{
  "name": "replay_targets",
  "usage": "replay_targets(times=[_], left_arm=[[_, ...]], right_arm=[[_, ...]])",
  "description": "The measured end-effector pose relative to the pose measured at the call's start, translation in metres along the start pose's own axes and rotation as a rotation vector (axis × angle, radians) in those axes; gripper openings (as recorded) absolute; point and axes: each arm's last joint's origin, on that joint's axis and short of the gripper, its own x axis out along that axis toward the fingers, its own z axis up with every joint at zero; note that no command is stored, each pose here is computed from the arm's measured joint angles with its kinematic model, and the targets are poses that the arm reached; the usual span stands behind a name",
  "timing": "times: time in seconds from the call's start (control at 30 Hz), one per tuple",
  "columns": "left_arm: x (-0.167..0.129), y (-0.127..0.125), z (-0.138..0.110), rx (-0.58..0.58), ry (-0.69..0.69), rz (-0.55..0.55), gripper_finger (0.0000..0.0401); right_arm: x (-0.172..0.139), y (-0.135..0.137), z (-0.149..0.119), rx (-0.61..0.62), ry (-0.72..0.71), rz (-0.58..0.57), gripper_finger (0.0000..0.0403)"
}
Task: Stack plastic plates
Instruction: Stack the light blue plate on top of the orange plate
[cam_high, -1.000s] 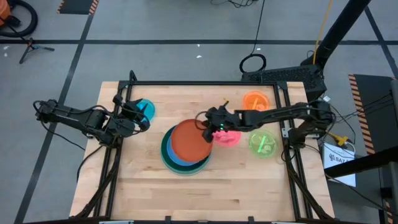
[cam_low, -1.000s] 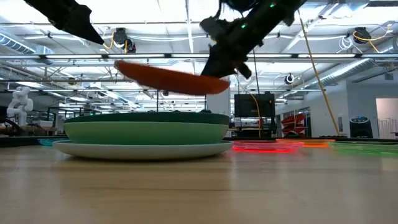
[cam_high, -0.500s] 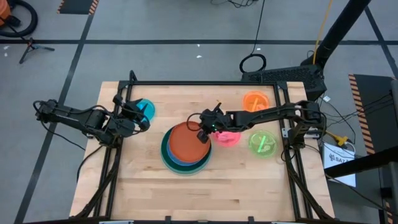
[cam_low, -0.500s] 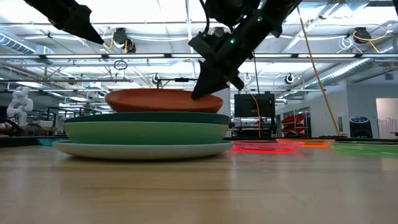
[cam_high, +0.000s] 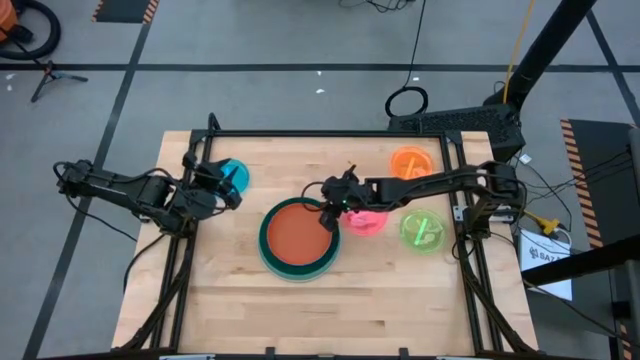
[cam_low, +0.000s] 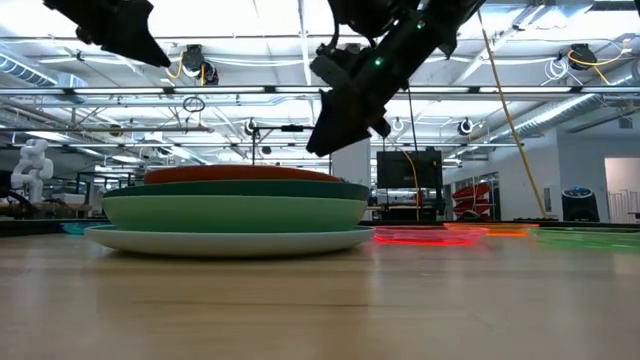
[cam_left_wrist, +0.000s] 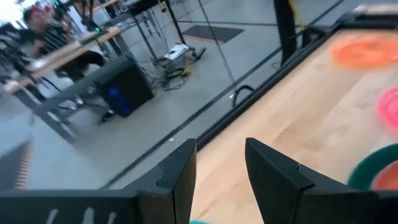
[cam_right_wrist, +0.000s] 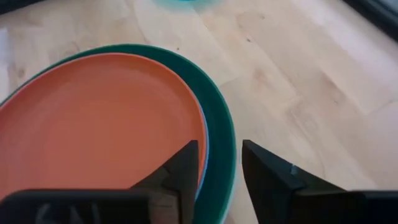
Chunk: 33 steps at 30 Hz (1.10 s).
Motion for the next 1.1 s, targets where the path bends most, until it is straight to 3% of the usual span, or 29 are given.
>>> replay_targets(times=[0.23,0.4,0.67,0.83,1.1], left_arm=[[0.003,-0.011,0.002,-0.119,0.034,-0.087,0.0145],[0.013,-0.032,-0.006,-0.173,0.142,-0.143,0.0145],[0.055,-0.052,-0.023,-0.1,0.439,-0.168,0.0145],[0.093,-0.037,-0.035,-0.046,0.64,-0.125,0.0145],[0.138,0.009,-0.058,-0.123,0.919,0.002,0.0145]], right_arm=[[-0.024,0.006,-0.008,-0.112,-0.07,0.046,0.0129],[-0.046,-0.006,-0.017,-0.139,-0.142,0.063,0.0129],[-0.086,-0.025,-0.013,-0.12,-0.248,0.069,0.013],[-0.101,-0.026,-0.007,-0.135,-0.304,0.079,0.013],[-0.103,-0.027,-0.009,-0.139,-0.291,0.079,0.013]])
